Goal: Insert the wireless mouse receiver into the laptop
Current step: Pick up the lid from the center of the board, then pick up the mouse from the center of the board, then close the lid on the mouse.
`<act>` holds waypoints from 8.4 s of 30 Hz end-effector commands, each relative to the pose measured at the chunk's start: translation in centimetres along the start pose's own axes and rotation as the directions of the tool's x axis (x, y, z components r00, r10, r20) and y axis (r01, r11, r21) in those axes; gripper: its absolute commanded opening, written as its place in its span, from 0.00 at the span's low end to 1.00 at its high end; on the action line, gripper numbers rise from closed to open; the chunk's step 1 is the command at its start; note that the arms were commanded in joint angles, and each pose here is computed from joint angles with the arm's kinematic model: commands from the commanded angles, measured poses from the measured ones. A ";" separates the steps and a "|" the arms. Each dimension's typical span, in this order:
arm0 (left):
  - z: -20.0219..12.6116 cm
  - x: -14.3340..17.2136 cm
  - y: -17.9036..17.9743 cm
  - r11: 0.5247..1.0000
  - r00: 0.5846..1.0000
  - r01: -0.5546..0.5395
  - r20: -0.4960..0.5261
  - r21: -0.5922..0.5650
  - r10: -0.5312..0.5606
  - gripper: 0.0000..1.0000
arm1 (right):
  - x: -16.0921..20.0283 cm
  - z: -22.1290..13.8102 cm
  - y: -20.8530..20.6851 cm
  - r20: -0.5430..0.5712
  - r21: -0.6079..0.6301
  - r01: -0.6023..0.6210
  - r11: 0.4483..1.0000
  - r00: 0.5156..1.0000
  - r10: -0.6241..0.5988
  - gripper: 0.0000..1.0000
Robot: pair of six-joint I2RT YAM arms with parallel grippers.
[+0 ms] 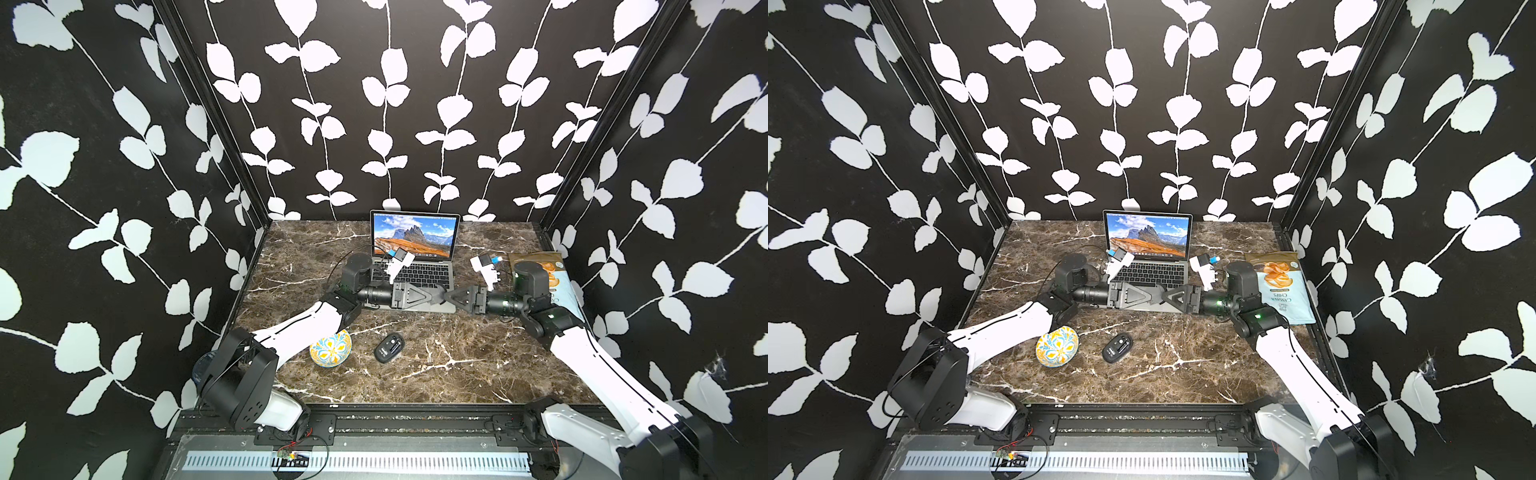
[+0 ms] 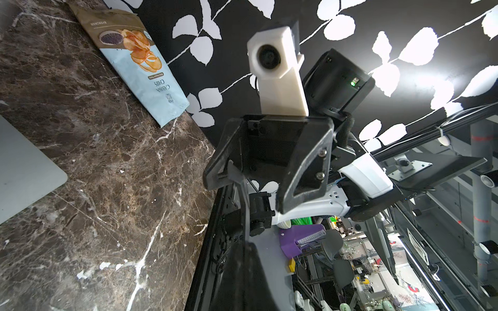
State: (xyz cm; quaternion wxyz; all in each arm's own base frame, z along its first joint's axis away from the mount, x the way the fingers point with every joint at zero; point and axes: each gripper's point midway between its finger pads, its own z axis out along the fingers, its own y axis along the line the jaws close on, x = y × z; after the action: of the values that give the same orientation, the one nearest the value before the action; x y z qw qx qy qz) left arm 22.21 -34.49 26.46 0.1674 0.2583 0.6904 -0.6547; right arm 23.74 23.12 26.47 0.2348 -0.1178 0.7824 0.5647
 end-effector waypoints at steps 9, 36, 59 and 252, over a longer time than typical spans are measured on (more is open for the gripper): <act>-0.1 0.6 -2.1 0.997 1.000 -0.028 -0.004 0.078 0.028 0.00 | -0.2 1.2 1.6 -0.038 -0.132 -0.001 0.991 0.999 -0.004 0.24; -9.7 15.7 15.4 0.296 0.821 -0.524 -0.566 -0.799 -0.074 0.97 | 0.3 1.4 -3.7 0.058 -0.030 -0.081 0.996 0.995 0.083 0.03; -7.7 18.6 17.7 0.373 0.768 -0.556 -0.631 -0.743 -0.111 0.55 | 1.9 1.0 -6.9 0.045 0.050 -0.151 0.987 0.988 0.148 0.00; -1.4 24.5 18.1 0.700 0.570 -0.578 -0.821 -0.419 -0.021 0.07 | 14.0 4.8 -15.8 -0.291 0.390 -0.167 0.906 0.911 0.293 0.21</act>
State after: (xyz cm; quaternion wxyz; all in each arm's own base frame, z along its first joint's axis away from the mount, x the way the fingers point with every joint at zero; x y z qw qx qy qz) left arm 16.20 -33.55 2.24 0.1502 0.5515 0.7985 -0.1886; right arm 20.20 23.78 5.95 0.0534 -0.0708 0.9001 0.4265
